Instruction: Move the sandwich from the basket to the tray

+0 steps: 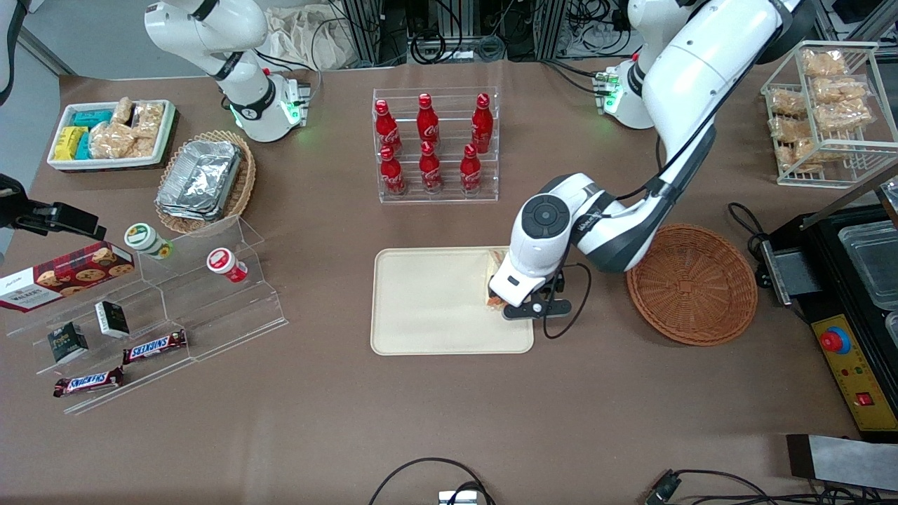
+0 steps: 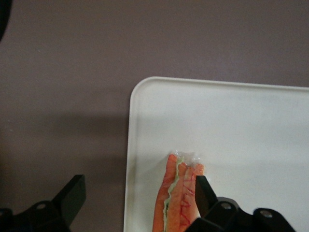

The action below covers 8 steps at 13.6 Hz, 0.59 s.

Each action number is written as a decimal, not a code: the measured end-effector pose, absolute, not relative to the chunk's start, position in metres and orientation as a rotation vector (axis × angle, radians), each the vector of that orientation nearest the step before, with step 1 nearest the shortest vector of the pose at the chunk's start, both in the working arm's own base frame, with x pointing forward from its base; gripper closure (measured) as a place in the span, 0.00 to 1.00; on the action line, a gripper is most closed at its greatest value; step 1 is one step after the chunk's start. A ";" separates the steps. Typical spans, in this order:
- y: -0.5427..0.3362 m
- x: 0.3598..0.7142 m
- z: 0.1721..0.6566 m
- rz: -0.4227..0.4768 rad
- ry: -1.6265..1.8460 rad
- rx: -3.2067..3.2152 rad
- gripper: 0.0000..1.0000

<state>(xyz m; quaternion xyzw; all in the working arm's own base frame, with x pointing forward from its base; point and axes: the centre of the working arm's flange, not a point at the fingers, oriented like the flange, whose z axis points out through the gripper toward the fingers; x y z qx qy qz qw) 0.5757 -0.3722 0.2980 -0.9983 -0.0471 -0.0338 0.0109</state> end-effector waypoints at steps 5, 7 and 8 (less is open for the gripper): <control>-0.324 0.619 0.367 -0.164 -0.329 -3.051 0.00; -0.303 0.632 0.388 -0.186 -0.393 -3.037 0.00; -0.295 0.636 0.399 -0.195 -0.422 -3.030 0.00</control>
